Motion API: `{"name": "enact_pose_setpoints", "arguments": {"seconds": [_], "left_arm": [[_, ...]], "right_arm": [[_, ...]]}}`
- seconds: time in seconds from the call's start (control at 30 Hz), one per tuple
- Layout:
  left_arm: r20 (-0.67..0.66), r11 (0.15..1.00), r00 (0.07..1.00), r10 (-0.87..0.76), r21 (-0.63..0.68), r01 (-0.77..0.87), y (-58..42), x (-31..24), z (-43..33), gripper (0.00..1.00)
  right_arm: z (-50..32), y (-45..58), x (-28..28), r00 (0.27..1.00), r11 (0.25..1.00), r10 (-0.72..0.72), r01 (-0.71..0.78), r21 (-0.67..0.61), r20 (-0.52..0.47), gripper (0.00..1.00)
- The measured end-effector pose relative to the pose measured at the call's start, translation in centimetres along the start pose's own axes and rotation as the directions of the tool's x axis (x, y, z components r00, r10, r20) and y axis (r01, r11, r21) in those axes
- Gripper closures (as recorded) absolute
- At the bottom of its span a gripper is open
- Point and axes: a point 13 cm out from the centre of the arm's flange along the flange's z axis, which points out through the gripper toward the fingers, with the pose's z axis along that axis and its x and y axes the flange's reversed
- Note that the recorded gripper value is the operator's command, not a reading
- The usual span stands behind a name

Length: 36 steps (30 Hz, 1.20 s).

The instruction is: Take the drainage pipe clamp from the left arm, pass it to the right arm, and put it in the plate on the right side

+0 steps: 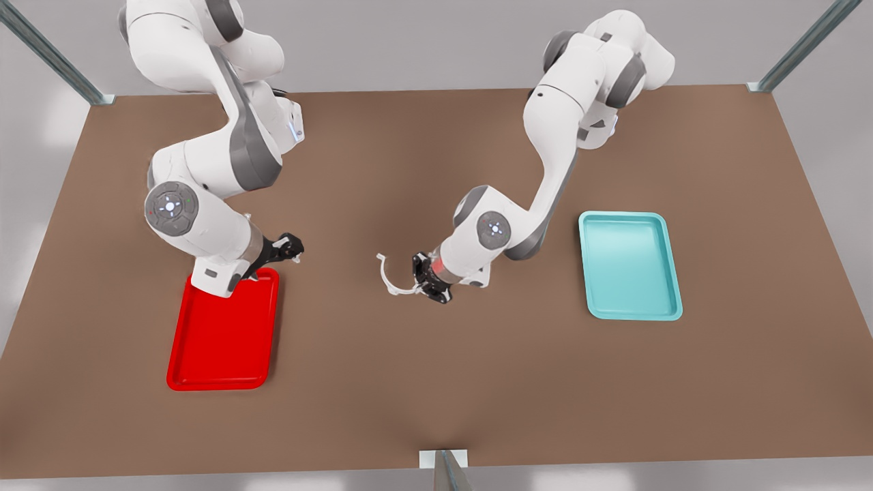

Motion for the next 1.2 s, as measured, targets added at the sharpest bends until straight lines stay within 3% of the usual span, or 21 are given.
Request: {"name": "enact_pose_setpoints", "arguments": {"seconds": [0.2,0.4,0.93,0.97,1.0,1.07,1.1,1.2], "left_arm": [[-0.038,0.981,0.981,-0.192,0.007,0.193,1.6,1.4,0.1,0.79],[-0.048,0.986,0.985,-0.165,0.014,0.166,2.9,1.9,0.2,0.79],[-0.059,0.987,0.985,-0.161,0.007,0.162,3.4,2.3,0.0,0.79],[-0.06,0.987,0.985,-0.161,0.007,0.162,3.4,2.3,-0.1,0.79],[-0.06,0.987,0.985,-0.161,0.007,0.161,3.5,2.3,-0.1,0.79],[-0.061,0.987,0.985,-0.161,0.007,0.162,3.4,2.3,-0.1,0.79],[-0.06,0.987,0.985,-0.161,0.007,0.162,3.4,2.3,-0.1,0.79],[-0.061,0.987,0.985,-0.16,0.008,0.161,3.4,2.4,-0.1,0.75]], "right_arm": [[4.6,2.5,-3.5,0.999,1.0,0.023,-0.023,-0.003,0.026,0.0],[10.0,6.9,-5.2,1.0,1.0,0.01,-0.01,-0.011,0.009,0.0],[15.7,11.4,-2.8,0.997,0.998,0.052,-0.054,-0.032,-0.065,0.0],[15.9,11.4,-2.8,0.996,0.998,0.056,-0.058,-0.032,-0.065,0.12],[15.9,11.5,-2.9,0.996,0.998,0.059,-0.061,-0.033,-0.063,0.4],[16.1,11.6,-3.0,0.996,0.997,0.065,-0.067,-0.035,-0.061,0.73],[16.1,11.6,-3.0,0.996,0.997,0.068,-0.07,-0.037,-0.061,0.79],[16.2,11.7,-3.1,0.995,0.996,0.076,-0.079,-0.05,-0.059,0.79]]}}
